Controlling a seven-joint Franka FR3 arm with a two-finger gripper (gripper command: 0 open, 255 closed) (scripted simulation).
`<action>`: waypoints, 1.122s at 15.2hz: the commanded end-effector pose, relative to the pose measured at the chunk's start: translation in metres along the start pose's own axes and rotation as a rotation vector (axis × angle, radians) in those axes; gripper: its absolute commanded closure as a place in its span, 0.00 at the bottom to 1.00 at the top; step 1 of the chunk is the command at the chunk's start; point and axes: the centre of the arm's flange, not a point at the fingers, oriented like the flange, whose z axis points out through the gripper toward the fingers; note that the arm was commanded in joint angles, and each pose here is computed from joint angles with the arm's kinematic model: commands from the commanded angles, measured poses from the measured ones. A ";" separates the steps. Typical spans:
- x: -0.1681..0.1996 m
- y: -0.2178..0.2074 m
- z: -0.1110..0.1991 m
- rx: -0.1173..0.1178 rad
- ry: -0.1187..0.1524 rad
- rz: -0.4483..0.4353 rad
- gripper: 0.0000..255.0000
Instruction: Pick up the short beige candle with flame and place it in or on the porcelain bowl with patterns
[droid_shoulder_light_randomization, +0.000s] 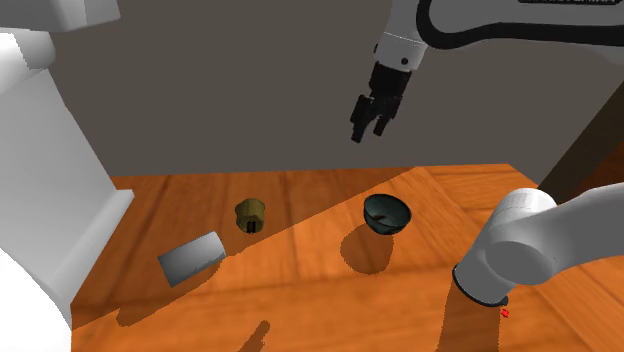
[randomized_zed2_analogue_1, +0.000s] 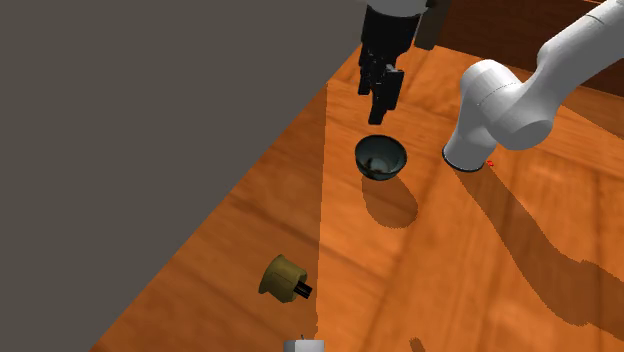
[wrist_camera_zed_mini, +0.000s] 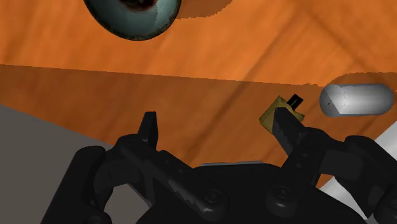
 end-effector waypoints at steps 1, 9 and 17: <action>0.010 -0.023 0.018 -0.016 -0.008 0.028 0.00; 0.044 -0.107 0.088 -0.082 -0.042 0.129 0.00; 0.082 -0.182 0.166 -0.149 -0.076 0.231 0.00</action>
